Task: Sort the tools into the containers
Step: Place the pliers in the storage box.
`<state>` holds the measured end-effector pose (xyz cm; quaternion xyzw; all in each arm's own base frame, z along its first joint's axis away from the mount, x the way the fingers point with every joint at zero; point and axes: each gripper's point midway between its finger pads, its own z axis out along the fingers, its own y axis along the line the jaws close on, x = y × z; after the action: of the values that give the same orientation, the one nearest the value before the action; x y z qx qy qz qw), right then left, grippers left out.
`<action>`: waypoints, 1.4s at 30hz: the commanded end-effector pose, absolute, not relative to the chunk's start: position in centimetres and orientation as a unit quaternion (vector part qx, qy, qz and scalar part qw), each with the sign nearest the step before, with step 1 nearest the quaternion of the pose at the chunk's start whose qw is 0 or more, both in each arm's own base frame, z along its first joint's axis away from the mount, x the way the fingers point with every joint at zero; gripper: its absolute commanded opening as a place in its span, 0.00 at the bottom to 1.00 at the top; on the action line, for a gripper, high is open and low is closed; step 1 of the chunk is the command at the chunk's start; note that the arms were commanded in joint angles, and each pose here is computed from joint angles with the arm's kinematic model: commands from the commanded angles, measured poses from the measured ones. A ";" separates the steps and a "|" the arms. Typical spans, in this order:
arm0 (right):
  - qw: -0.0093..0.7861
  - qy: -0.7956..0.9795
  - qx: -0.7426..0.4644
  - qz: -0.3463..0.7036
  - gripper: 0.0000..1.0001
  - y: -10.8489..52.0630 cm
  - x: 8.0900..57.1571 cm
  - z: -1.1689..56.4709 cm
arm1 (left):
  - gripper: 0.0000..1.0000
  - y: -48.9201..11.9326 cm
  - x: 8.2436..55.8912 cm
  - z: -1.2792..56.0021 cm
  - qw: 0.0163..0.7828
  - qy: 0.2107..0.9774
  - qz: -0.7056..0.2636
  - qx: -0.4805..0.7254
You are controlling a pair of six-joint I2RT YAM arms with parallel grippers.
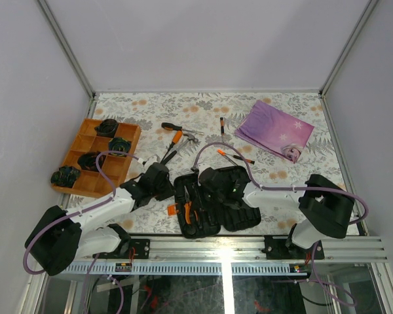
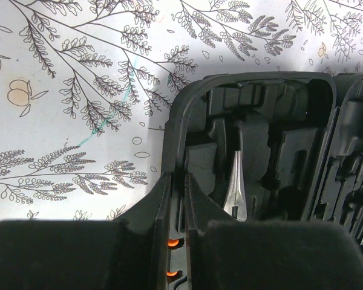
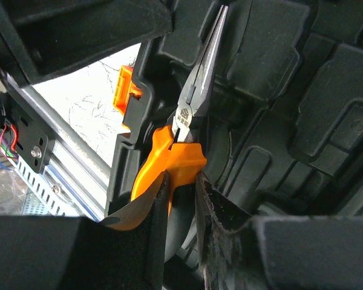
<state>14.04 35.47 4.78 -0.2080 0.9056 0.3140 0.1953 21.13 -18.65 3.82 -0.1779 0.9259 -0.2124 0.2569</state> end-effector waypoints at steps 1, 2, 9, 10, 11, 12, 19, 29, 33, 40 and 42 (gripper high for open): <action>0.214 0.904 -0.178 0.326 0.00 37.1 15.2 6.0 | 0.00 -18.6 21.4 4.0 0.270 0.919 -0.219 -0.187; 0.214 0.904 -0.176 0.325 0.00 37.1 15.3 5.9 | 0.00 -18.6 21.4 4.1 0.270 0.919 -0.219 -0.187; 0.215 0.910 -0.176 0.307 0.00 37.3 15.9 5.0 | 0.00 -18.7 21.4 4.1 0.268 0.920 -0.220 -0.184; 0.215 0.911 -0.176 0.303 0.00 37.4 16.0 4.8 | 0.00 -18.7 21.4 4.1 0.268 0.920 -0.219 -0.184; 0.216 0.913 -0.175 0.298 0.00 37.3 16.1 4.6 | 0.00 -18.7 21.4 4.1 0.268 0.920 -0.220 -0.184; 0.216 0.915 -0.175 0.293 0.00 37.2 16.3 4.4 | 0.00 -18.7 21.4 4.1 0.268 0.920 -0.219 -0.184; 0.221 0.924 -0.176 0.258 0.12 36.6 16.9 3.4 | 0.00 -18.6 21.2 3.9 0.266 0.921 -0.218 -0.183; 0.251 0.918 -0.181 0.247 0.38 35.3 17.4 5.7 | 0.00 -18.3 21.0 3.7 0.268 0.921 -0.215 -0.186; 0.262 0.912 -0.187 0.254 0.43 35.3 17.5 6.8 | 0.00 -18.2 20.9 3.7 0.268 0.920 -0.215 -0.188; 0.266 0.897 -0.212 0.284 0.40 36.0 17.0 8.3 | 0.00 -18.1 20.8 3.6 0.267 0.921 -0.214 -0.187; 0.258 0.888 -0.223 0.308 0.39 36.9 16.4 8.8 | 0.00 -18.2 20.8 3.6 0.267 0.921 -0.214 -0.187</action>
<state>16.62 35.01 6.33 -0.1983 0.9126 0.2600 0.2455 21.15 -18.18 3.81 -0.1830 0.9218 -0.2112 0.2687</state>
